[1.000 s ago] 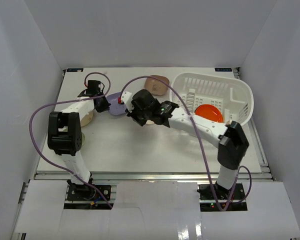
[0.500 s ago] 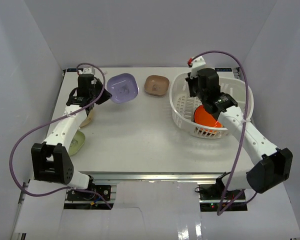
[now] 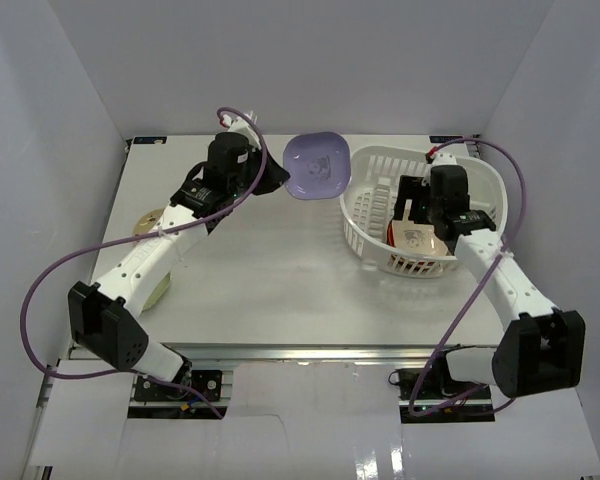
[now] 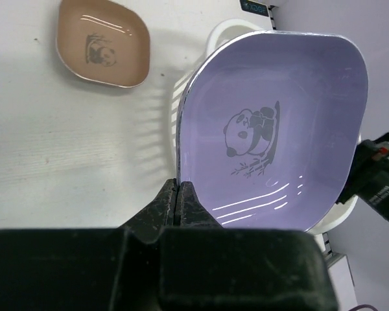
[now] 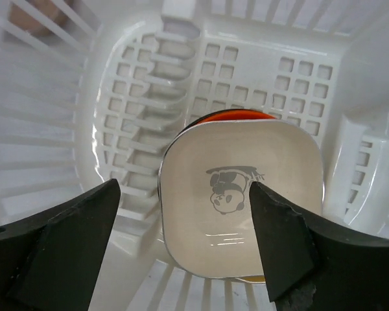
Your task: Place the plates into the plastic bin on the countertop
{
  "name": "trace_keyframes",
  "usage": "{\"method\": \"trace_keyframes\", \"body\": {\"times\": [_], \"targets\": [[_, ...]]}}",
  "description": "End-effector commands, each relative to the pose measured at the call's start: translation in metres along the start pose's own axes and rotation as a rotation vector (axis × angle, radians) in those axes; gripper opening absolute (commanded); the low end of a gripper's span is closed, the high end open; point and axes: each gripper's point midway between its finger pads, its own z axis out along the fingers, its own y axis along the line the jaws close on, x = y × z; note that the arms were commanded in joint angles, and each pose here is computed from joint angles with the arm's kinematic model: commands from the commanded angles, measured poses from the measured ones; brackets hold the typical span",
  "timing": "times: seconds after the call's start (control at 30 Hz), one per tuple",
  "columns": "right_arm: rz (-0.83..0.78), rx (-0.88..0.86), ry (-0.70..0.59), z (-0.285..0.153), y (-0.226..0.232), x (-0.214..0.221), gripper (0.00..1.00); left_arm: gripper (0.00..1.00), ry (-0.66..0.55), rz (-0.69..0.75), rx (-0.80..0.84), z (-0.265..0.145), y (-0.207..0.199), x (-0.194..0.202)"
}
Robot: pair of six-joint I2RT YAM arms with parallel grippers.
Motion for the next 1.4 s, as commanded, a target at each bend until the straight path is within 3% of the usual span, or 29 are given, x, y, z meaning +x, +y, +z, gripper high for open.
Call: {"method": "trace_keyframes", "body": {"times": [0.0, 0.17, 0.2, 0.23, 0.27, 0.33, 0.47, 0.53, 0.77, 0.83, 0.87, 0.97, 1.03, 1.2, 1.37], "targets": [[0.118, -0.080, -0.250, -0.053, 0.008, -0.071, 0.87, 0.00, -0.051, 0.012, 0.058, 0.001, -0.040, -0.015], [0.232, 0.025, -0.612, -0.167, -0.025, -0.144, 0.69, 0.00, -0.003, 0.053, 0.090, 0.031, -0.081, 0.012], [0.246, 0.038, -0.662, -0.185, -0.029, -0.151, 0.62, 0.00, 0.007, 0.060, 0.100, 0.037, -0.089, 0.017], [0.258, 0.039, -0.704, -0.202, -0.031, -0.158, 0.42, 0.00, -0.007, 0.066, 0.121, 0.040, -0.104, 0.011], [0.260, 0.009, -0.759, -0.225, -0.028, -0.165, 0.31, 0.00, -0.001, 0.076, 0.128, 0.045, -0.112, 0.016], [0.224, -0.126, -0.809, -0.254, -0.005, -0.178, 0.19, 0.00, 0.045, 0.109, 0.132, 0.066, -0.127, 0.044], [0.200, -0.279, -0.850, -0.289, 0.019, -0.182, 0.20, 0.00, 0.095, 0.144, 0.168, 0.097, -0.164, 0.071], [0.203, -0.290, -0.838, -0.285, 0.021, -0.176, 0.22, 0.00, 0.146, 0.168, 0.162, 0.117, -0.170, 0.105], [0.171, -0.364, -0.770, -0.271, 0.035, -0.156, 0.25, 0.00, 0.238, 0.207, 0.160, 0.152, -0.180, 0.161], [0.168, -0.360, -0.776, -0.274, 0.034, -0.155, 0.26, 0.16, 0.242, 0.214, 0.157, 0.154, -0.178, 0.164], [0.165, -0.356, -0.777, -0.275, 0.033, -0.155, 0.26, 0.40, 0.245, 0.236, 0.154, 0.155, -0.177, 0.165], [0.158, -0.364, -0.767, -0.271, 0.035, -0.153, 0.29, 0.78, 0.171, 0.252, 0.154, 0.144, -0.187, 0.129], [0.148, -0.385, -0.746, -0.264, 0.039, -0.151, 0.30, 0.87, 0.076, 0.225, 0.150, 0.131, -0.189, 0.080], [0.108, -0.459, -0.677, -0.248, 0.055, -0.142, 0.34, 0.88, -0.046, 0.086, 0.131, 0.103, -0.145, -0.019], [0.083, -0.541, -0.616, -0.230, 0.070, -0.135, 0.35, 0.77, -0.064, -0.041, -0.072, 0.121, -0.007, -0.047]]}}
